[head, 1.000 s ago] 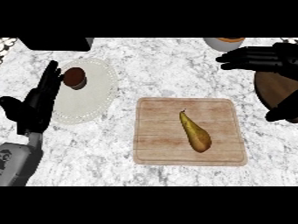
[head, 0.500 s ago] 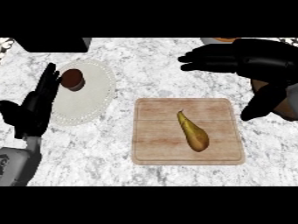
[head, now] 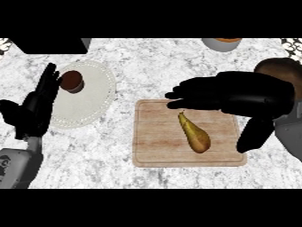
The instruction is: Pick the pear from the cutting board and place it in the pan
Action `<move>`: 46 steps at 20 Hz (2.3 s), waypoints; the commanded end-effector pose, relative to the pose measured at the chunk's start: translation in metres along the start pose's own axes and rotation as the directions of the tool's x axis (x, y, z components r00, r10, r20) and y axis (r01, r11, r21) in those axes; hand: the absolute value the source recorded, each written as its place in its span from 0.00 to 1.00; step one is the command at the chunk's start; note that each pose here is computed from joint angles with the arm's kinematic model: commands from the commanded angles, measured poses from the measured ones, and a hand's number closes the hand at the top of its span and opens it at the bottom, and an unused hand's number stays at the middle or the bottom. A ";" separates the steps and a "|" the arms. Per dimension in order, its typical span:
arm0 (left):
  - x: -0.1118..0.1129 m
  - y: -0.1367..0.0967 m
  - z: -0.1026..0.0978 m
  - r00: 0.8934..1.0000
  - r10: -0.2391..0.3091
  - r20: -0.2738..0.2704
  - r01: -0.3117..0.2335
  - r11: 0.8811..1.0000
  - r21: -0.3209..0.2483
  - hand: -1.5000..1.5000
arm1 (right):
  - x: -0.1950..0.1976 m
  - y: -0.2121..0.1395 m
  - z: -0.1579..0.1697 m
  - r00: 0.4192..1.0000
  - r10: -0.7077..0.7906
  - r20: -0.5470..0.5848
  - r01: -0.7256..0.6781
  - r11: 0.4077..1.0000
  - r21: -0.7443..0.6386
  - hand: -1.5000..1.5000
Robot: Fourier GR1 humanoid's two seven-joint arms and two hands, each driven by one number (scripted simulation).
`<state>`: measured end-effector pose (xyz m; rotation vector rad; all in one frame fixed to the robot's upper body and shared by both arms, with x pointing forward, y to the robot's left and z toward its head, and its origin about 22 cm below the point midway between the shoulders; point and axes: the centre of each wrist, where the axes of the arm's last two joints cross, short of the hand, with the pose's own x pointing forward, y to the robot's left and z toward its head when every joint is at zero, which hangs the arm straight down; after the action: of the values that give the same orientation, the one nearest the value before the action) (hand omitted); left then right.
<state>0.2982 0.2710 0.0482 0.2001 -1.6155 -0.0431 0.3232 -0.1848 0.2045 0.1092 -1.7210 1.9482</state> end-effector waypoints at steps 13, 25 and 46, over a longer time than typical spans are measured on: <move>0.008 -0.014 -0.007 1.000 -0.019 0.018 0.019 1.000 -0.007 0.50 | -0.017 0.045 -0.025 0.979 0.056 -0.197 -0.039 0.996 0.085 0.00; 0.002 -0.001 -0.006 1.000 0.003 -0.009 -0.003 1.000 -0.009 0.50 | -0.037 0.063 -0.032 0.982 0.104 -0.157 -0.065 0.970 0.234 0.00; 0.008 -0.001 0.000 1.000 -0.009 0.007 0.009 1.000 -0.001 0.50 | -0.043 0.118 -0.084 0.921 0.309 -0.239 -0.203 0.901 0.383 0.00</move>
<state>0.3013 0.2761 0.0570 0.2020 -1.6182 -0.0500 0.3318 -0.1330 0.0803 -0.2987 -1.2629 2.3057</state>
